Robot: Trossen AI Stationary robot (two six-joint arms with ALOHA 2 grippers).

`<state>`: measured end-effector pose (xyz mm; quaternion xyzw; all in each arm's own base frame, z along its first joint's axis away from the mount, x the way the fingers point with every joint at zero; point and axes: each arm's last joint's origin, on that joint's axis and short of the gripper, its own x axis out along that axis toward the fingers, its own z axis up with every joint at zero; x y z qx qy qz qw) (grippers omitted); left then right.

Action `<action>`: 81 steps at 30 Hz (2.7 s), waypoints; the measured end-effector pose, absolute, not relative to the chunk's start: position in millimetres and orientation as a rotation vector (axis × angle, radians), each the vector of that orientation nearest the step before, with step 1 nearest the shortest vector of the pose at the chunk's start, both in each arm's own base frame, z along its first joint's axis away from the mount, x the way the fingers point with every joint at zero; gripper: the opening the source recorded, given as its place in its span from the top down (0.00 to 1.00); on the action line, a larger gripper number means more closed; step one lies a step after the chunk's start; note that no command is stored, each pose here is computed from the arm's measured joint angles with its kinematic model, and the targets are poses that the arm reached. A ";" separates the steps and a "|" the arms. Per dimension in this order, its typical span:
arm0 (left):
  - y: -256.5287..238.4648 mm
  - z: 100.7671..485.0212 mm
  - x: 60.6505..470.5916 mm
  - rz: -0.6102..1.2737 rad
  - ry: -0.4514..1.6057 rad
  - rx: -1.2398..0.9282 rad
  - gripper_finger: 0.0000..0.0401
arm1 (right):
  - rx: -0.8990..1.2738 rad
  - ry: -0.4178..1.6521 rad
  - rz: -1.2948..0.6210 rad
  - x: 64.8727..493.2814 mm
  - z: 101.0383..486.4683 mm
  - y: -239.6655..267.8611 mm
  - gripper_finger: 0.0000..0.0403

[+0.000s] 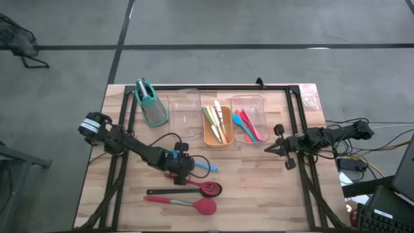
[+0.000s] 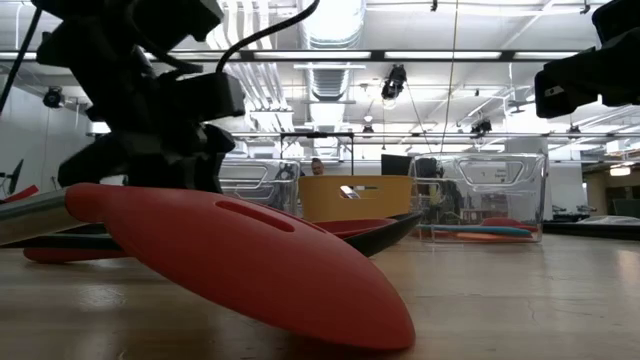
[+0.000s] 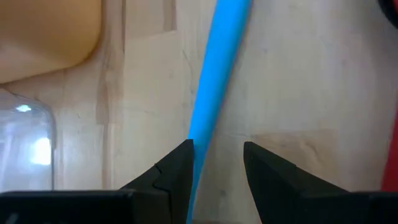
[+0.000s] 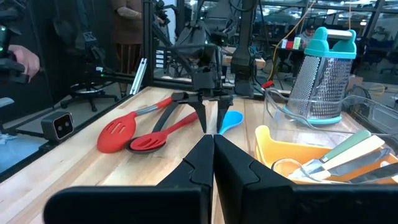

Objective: Pick & Place Kitchen Items
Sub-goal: Put the blue serving spoon into the left transparent bin

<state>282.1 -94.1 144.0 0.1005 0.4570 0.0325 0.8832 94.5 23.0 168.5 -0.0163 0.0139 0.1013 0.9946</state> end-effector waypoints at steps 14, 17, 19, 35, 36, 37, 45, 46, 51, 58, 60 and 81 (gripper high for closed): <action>-89.3 137.4 287.8 0.088 0.956 0.184 0.70 | -0.032 0.026 0.203 94.4 168.6 23.0 0.98; -86.8 133.4 288.5 0.101 0.958 0.169 0.70 | -0.033 0.026 0.203 94.4 168.6 23.0 0.98; -85.5 132.4 289.0 0.111 0.960 0.151 0.70 | -0.032 0.026 0.203 94.4 168.6 23.0 0.98; -87.3 142.0 295.5 0.126 0.927 0.097 0.89 | -0.033 0.026 0.203 94.4 168.6 23.0 0.98; -87.5 143.2 296.3 0.127 0.927 0.097 0.89 | -0.033 0.026 0.203 94.4 168.6 23.0 0.98; -87.6 144.3 296.8 0.130 0.929 0.096 0.89 | -0.032 0.026 0.203 94.4 168.6 23.0 0.98; -85.2 167.4 296.2 0.241 0.916 0.062 0.87 | -0.033 0.026 0.203 94.4 168.6 23.0 0.98; -84.2 170.9 294.6 0.262 0.913 0.059 0.87 | -0.032 0.026 0.203 94.4 168.6 23.0 0.98; -80.4 193.0 287.9 0.342 0.829 -0.013 0.88 | -0.032 0.027 0.203 94.4 168.6 23.0 0.98; -69.8 234.9 272.5 0.538 0.592 -0.109 0.88 | -0.033 0.027 0.203 94.4 168.5 23.0 0.98; -64.1 248.6 265.9 0.623 0.504 -0.113 0.88 | -0.032 0.027 0.203 94.4 168.6 23.0 0.98; 37.2 267.9 258.5 1.092 0.257 -0.222 0.86 | -0.033 0.027 0.203 94.4 168.5 23.0 0.98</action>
